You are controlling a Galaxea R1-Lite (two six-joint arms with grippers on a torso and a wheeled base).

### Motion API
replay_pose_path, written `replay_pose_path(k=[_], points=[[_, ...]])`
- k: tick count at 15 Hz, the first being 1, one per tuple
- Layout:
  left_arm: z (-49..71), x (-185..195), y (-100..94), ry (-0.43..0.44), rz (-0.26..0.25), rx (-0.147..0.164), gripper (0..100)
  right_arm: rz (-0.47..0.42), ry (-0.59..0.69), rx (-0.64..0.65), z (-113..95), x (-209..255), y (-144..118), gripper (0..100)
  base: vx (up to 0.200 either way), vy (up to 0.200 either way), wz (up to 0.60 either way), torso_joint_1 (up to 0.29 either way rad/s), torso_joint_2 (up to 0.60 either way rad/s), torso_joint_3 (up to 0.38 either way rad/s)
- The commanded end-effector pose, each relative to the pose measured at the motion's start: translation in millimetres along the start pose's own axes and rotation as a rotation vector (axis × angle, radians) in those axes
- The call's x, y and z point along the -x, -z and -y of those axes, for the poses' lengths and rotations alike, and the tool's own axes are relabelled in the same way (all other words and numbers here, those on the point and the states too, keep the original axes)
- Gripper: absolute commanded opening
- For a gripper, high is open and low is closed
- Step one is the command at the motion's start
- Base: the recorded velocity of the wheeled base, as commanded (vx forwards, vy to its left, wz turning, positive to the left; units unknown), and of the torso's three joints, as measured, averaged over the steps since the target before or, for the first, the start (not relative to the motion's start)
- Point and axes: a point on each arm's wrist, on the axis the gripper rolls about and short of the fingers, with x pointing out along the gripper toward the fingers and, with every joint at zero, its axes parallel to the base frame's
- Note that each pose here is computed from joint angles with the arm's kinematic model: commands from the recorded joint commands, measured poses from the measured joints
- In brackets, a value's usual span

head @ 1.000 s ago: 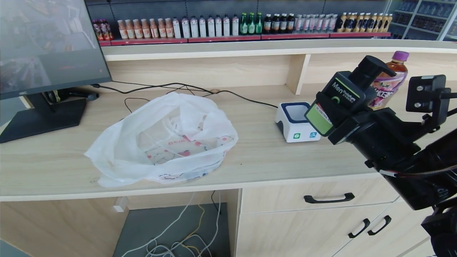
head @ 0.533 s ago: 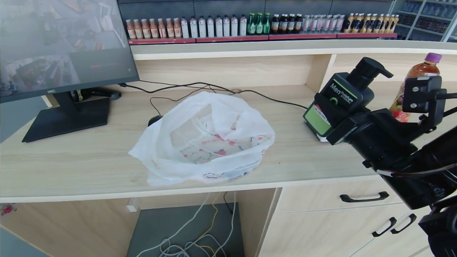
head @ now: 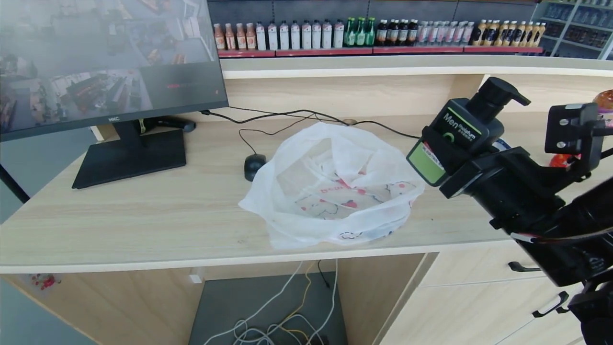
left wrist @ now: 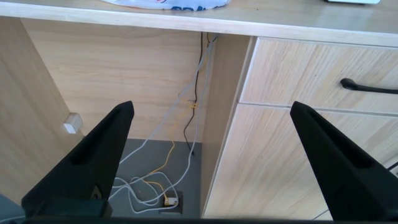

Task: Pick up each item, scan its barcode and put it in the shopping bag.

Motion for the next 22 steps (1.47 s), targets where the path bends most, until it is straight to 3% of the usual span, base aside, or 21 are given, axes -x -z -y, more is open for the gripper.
replay_pose_path(k=[1,8,22], points=[[0.0,0.0,-0.1,-0.001,0.001,0.001,100,0.001,-0.001,0.005,-0.8,-5.4,3.0,0,0.000,0.000,0.00,0.000,0.00,0.000],[0.0,0.0,-0.1,-0.001,0.001,0.001,100,-0.011,0.025,0.001,6.1,-5.3,7.0,0,0.000,0.000,0.00,0.000,0.00,0.000],[0.0,0.0,-0.1,-0.001,0.001,0.003,100,-0.016,0.039,-0.016,9.4,0.2,5.5,0,0.000,0.200,0.00,0.003,0.00,0.002]])
